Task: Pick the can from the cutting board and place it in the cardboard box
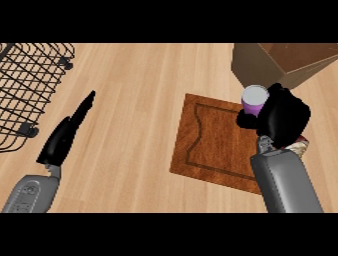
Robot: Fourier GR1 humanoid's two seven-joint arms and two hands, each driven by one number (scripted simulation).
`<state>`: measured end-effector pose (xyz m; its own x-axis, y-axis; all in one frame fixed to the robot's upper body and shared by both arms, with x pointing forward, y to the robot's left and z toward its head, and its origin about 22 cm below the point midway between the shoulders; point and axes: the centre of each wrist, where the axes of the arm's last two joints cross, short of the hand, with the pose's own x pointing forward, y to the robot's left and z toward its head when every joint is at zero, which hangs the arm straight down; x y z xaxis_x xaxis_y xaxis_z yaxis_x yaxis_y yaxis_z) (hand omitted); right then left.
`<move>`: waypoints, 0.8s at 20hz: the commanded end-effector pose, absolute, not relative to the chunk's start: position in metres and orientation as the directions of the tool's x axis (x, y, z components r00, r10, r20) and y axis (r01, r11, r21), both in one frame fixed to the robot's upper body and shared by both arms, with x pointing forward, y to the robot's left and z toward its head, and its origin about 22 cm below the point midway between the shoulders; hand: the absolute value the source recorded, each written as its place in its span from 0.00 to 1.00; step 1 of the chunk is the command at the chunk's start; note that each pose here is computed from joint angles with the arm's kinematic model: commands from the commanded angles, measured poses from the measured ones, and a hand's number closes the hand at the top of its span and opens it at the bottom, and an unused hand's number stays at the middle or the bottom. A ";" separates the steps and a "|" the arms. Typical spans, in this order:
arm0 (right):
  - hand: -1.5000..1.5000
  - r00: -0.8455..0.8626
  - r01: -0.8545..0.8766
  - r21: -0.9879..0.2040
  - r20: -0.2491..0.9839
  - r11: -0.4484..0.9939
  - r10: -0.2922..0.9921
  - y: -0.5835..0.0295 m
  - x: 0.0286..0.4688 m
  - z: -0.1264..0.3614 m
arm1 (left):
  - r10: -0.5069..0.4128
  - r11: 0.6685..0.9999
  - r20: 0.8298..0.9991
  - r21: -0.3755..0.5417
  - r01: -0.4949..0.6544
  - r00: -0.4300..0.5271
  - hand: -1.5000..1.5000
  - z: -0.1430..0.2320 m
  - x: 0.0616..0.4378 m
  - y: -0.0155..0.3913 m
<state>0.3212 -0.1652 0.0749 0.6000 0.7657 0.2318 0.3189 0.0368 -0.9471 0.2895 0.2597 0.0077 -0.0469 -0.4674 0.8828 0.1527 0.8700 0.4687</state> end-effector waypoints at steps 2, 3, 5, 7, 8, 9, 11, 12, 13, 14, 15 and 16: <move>1.00 0.780 0.308 -0.946 0.190 -0.103 0.596 -0.147 0.363 0.132 | -0.464 0.866 0.884 0.468 0.178 -0.064 0.50 0.012 0.296 0.250; 1.00 0.801 0.303 -0.945 0.182 -0.124 0.571 -0.143 0.371 0.142 | -0.460 0.866 0.885 0.465 0.182 -0.068 0.50 0.011 0.296 0.247; 1.00 0.843 0.297 -0.940 0.178 -0.164 0.509 -0.134 0.382 0.165 | -0.463 0.862 0.884 0.465 0.203 -0.059 0.50 0.010 0.297 0.245; 1.00 0.873 0.285 -0.936 0.165 -0.205 0.460 -0.127 0.393 0.186 | -0.467 0.862 0.882 0.470 0.192 -0.062 0.50 0.013 0.299 0.247; 1.00 0.879 0.297 -0.929 0.175 -0.220 0.443 -0.120 0.397 0.197 | -0.475 0.856 0.878 0.475 0.204 -0.049 0.50 0.009 0.298 0.244; 1.00 0.886 0.309 -0.924 0.193 -0.226 0.422 -0.118 0.401 0.212 | -0.462 0.869 0.886 0.461 0.178 -0.039 0.50 0.004 0.295 0.244; 1.00 0.898 0.329 -0.910 0.218 -0.254 0.383 -0.110 0.407 0.230 | -0.467 0.864 0.883 0.467 0.188 -0.048 0.50 0.007 0.298 0.246; 1.00 0.908 0.306 -0.916 0.200 -0.258 0.367 -0.112 0.413 0.232 | -0.459 0.870 0.888 0.457 0.183 -0.037 0.50 0.006 0.296 0.244; 1.00 0.917 0.302 -0.916 0.204 -0.264 0.342 -0.109 0.416 0.235 | -0.463 0.871 0.886 0.461 0.172 -0.034 0.50 0.010 0.302 0.250; 1.00 0.916 0.306 -0.917 0.209 -0.258 0.341 -0.103 0.418 0.249 | -0.457 0.873 0.889 0.455 0.176 -0.035 0.50 0.007 0.300 0.244; 1.00 0.927 0.287 -0.920 0.197 -0.267 0.318 -0.104 0.422 0.245 | -0.457 0.870 0.888 0.457 0.186 -0.045 0.50 0.005 0.300 0.241; 1.00 0.940 0.254 -0.925 0.167 -0.283 0.298 -0.102 0.425 0.243 | -0.477 0.864 0.878 0.475 0.166 -0.029 0.50 0.004 0.294 0.251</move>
